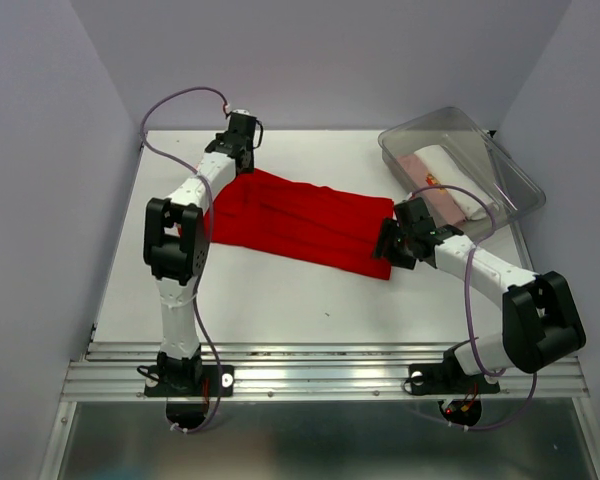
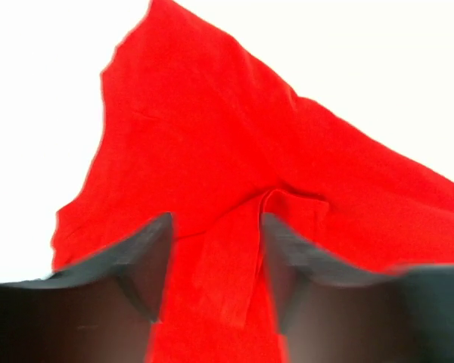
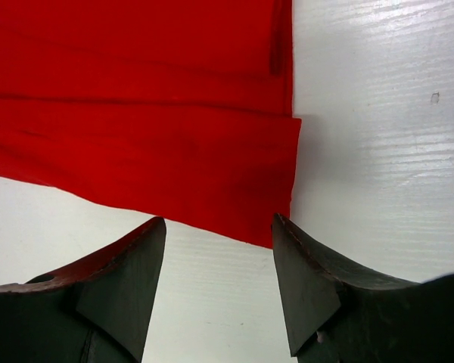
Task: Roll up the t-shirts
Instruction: Fold the T-shirt at the center of the board.
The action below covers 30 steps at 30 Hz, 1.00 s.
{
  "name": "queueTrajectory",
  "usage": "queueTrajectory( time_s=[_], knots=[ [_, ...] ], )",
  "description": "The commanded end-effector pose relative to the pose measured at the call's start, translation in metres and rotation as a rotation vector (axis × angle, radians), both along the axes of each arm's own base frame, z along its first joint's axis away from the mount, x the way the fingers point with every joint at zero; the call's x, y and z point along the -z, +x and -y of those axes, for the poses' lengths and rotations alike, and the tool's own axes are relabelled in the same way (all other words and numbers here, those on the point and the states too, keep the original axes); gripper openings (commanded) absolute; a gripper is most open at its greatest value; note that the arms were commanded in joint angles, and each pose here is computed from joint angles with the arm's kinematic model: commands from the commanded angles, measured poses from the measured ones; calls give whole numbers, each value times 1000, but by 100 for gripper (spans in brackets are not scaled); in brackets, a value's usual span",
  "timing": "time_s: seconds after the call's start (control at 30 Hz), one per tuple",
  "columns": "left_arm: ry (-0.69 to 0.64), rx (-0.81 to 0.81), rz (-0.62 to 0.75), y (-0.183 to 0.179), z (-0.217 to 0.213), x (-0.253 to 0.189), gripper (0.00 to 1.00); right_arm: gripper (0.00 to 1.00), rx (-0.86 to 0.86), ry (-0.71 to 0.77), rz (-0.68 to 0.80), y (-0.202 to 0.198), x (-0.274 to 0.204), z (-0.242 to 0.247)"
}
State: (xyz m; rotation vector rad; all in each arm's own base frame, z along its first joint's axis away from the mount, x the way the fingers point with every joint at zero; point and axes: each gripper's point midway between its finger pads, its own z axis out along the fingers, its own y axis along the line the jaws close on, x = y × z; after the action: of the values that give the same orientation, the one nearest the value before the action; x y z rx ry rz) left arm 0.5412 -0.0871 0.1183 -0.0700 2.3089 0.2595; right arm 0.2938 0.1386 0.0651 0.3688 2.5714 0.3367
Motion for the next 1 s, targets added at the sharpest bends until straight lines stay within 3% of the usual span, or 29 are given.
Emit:
queueTrajectory(
  time_s=[0.0, 0.13, 0.17, 0.23, 0.33, 0.37, 0.6, 0.77, 0.97],
  knots=[
    [-108, -107, 135, -19, -8, -73, 54, 64, 23, 25, 69, 13, -11, -2],
    [-258, -139, 63, -62, -1, -41, 53, 64, 21, 29, 61, 6, -7, 0],
    [-325, -127, 25, -72, 7, -31, 46, 64, 13, 35, 61, 6, -7, -2],
    [-438, -154, -53, -100, 14, -3, 44, 64, 6, 33, 57, 4, -5, -2],
    [-556, -159, -39, -116, 22, 12, 44, 64, 2, 31, 57, 2, -4, -1],
    [-585, -182, -10, -112, 23, 9, 48, 64, -4, 37, 58, 2, -4, -2],
    [-555, -231, -8, -99, 17, 27, 50, 64, -20, 32, 76, 4, -10, -2],
    [-519, -243, -15, -86, 12, 40, 58, 64, -12, 36, 75, 3, -11, -2],
    [-480, -270, -6, -76, 4, 46, 53, 64, -21, 30, 69, 3, -9, -2]
  ],
)
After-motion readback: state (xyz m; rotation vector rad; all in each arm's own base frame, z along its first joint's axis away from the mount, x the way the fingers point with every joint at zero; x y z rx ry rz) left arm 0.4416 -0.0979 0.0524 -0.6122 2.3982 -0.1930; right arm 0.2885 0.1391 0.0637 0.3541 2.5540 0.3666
